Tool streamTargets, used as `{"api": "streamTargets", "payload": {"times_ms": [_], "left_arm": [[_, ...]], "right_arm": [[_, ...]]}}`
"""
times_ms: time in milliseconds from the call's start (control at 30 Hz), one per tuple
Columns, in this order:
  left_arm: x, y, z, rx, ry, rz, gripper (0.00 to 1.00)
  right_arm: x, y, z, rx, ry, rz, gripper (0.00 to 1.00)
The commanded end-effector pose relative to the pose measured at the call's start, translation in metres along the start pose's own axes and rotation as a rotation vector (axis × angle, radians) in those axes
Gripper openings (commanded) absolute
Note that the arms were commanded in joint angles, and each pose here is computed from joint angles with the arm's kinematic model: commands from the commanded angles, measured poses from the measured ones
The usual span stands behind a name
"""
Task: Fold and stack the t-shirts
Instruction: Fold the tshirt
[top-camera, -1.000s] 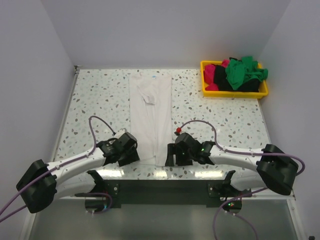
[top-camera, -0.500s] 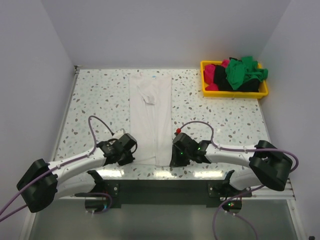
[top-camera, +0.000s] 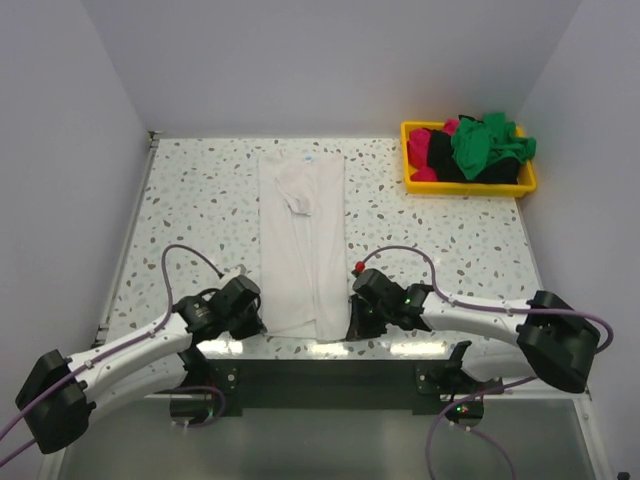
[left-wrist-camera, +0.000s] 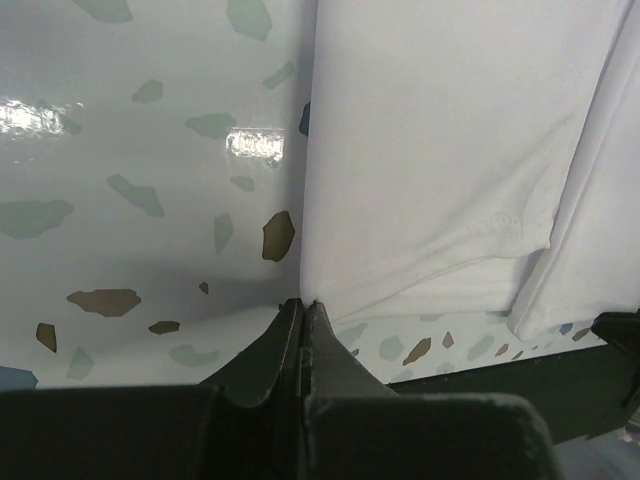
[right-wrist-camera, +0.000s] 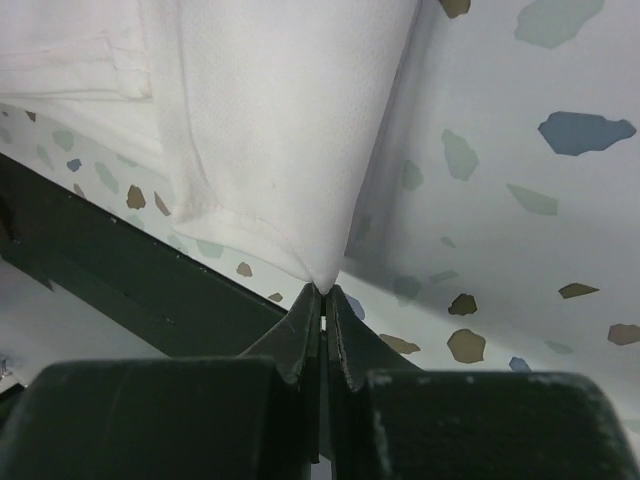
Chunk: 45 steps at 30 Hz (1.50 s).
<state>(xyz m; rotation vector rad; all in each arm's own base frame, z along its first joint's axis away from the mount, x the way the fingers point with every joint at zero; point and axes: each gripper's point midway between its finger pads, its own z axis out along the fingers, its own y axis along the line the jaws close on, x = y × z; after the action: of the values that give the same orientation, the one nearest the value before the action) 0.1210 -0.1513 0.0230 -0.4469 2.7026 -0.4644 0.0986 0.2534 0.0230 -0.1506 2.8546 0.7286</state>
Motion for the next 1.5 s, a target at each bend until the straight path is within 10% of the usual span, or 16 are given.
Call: {"api": "streamTargets", "payload": {"times_ms": [0,833,1467], "left_arm": [[0.009,-0.007,-0.002,0.066,0.038,0.022,0.0],[-0.162,-0.095,-0.02,0.084,-0.401,-0.051,0.0],[-0.258,-0.101,0.017,-0.026,-0.467,-0.025,0.0]], "right_arm": [[0.001,0.004,-0.01,-0.03,-0.001,-0.034,0.0],[-0.213,0.048,-0.049,0.051,-0.494,-0.079,0.0],[-0.311,0.035,-0.027,0.069,-0.523,-0.043,0.0]]}}
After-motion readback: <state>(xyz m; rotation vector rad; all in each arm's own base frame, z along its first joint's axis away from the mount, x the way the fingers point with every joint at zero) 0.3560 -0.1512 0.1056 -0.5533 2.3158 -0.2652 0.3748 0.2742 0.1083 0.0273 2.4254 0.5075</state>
